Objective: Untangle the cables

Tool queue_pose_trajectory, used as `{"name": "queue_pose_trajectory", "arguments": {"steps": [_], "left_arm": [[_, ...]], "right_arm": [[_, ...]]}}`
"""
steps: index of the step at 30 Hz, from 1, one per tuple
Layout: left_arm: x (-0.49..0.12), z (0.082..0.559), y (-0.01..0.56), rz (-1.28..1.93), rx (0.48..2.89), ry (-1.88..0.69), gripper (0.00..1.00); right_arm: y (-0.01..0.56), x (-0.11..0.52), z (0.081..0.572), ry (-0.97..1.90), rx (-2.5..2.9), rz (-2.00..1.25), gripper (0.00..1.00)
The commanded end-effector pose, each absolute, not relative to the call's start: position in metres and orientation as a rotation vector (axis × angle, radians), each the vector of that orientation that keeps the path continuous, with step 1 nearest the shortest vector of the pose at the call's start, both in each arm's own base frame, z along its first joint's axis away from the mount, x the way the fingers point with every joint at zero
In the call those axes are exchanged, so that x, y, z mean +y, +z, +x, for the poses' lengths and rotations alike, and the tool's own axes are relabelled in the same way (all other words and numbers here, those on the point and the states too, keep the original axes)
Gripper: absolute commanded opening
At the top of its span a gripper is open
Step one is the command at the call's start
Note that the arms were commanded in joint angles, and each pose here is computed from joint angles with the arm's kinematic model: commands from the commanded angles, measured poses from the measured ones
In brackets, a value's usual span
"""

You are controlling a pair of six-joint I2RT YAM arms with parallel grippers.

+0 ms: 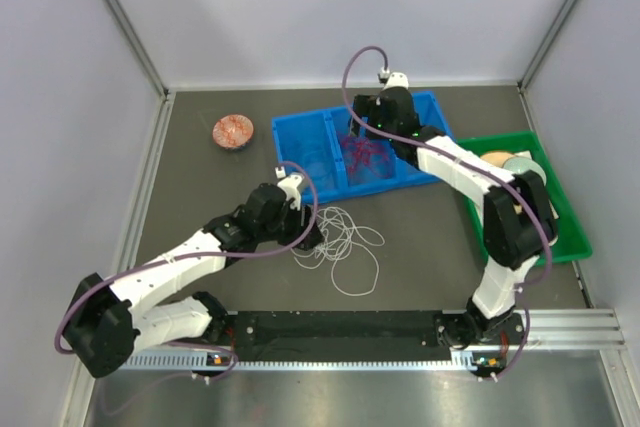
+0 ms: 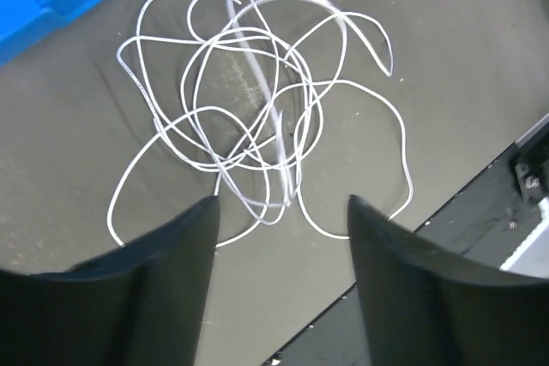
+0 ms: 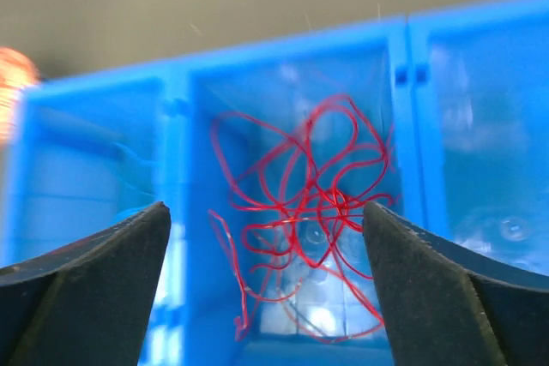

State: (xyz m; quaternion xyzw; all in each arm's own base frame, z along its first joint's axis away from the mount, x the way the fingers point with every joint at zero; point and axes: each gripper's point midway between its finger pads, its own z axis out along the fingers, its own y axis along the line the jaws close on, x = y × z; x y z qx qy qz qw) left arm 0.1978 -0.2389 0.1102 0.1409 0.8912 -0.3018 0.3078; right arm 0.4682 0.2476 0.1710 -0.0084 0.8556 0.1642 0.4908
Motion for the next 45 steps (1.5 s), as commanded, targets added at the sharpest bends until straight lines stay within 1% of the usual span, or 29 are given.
{"name": "queue_pose_trajectory", "arguments": {"steps": [1,2,3,5,6,10,11,12,14,15,17,18,21,25,26,29,34,37,40,42,45], "left_arm": [[-0.249,0.21,0.139,0.41,2.279,-0.823,0.82],[-0.248,0.21,0.14,0.403,2.284,-0.816,0.87],[-0.248,0.211,0.143,0.401,2.274,-0.815,0.89],[-0.245,0.213,0.156,0.377,2.245,-0.81,0.98],[-0.242,0.216,0.16,0.347,2.237,-0.792,0.99],[-0.215,0.232,0.195,0.194,2.136,-0.69,0.99],[-0.209,0.234,0.202,0.169,2.12,-0.676,0.99],[-0.201,0.233,0.209,0.145,2.102,-0.66,0.99],[-0.183,0.241,0.223,0.045,2.067,-0.605,0.99],[-0.175,0.243,0.23,0.005,2.045,-0.594,0.99],[-0.152,0.251,0.234,-0.131,2.018,-0.511,0.99],[-0.143,0.253,0.237,-0.17,1.992,-0.485,0.99],[-0.118,0.259,0.224,-0.312,1.962,-0.383,0.99],[-0.108,0.26,0.22,-0.372,1.96,-0.361,0.99],[-0.108,0.26,0.219,-0.371,1.963,-0.358,0.99],[-0.108,0.258,0.215,-0.37,1.978,-0.359,0.99],[-0.108,0.254,0.209,-0.366,1.991,-0.365,0.99],[-0.108,0.253,0.209,-0.365,1.992,-0.369,0.99],[-0.105,0.252,0.21,-0.364,1.988,-0.36,0.99],[-0.104,0.252,0.209,-0.362,1.988,-0.352,0.99],[-0.103,0.252,0.212,-0.367,1.978,-0.351,0.99]], "right_arm": [[0.273,0.239,0.453,0.494,1.863,-0.001,0.99],[0.28,0.236,0.448,0.5,1.853,0.006,0.99],[0.292,0.232,0.44,0.511,1.833,0.007,0.99],[0.285,0.228,0.426,0.51,1.865,0.01,0.99],[0.293,0.224,0.417,0.516,1.854,0.013,0.99],[0.253,0.221,0.371,0.513,1.934,0.005,0.99],[0.247,0.227,0.358,0.536,1.945,-0.006,0.99],[0.223,0.227,0.343,0.534,1.994,-0.015,0.99],[0.216,0.234,0.321,0.571,2.003,-0.013,0.99],[0.195,0.244,0.301,0.582,2.052,-0.048,0.99],[0.18,0.254,0.283,0.621,2.093,-0.013,0.99],[0.17,0.27,0.264,0.652,2.118,-0.059,0.99],[0.149,0.295,0.247,0.686,2.17,-0.066,0.99],[0.118,0.318,0.242,0.694,2.234,-0.086,0.99],[0.101,0.321,0.242,0.664,2.275,-0.1,0.99],[0.093,0.337,0.246,0.662,2.309,-0.132,0.99],[0.061,0.358,0.25,0.503,2.361,-0.228,0.99],[0.051,0.367,0.244,0.448,2.372,-0.273,0.99],[0.04,0.371,0.238,0.384,2.384,-0.325,0.92],[0.035,0.37,0.234,0.314,2.386,-0.369,0.86],[0.017,0.362,0.23,0.137,2.394,-0.457,0.86]]}}
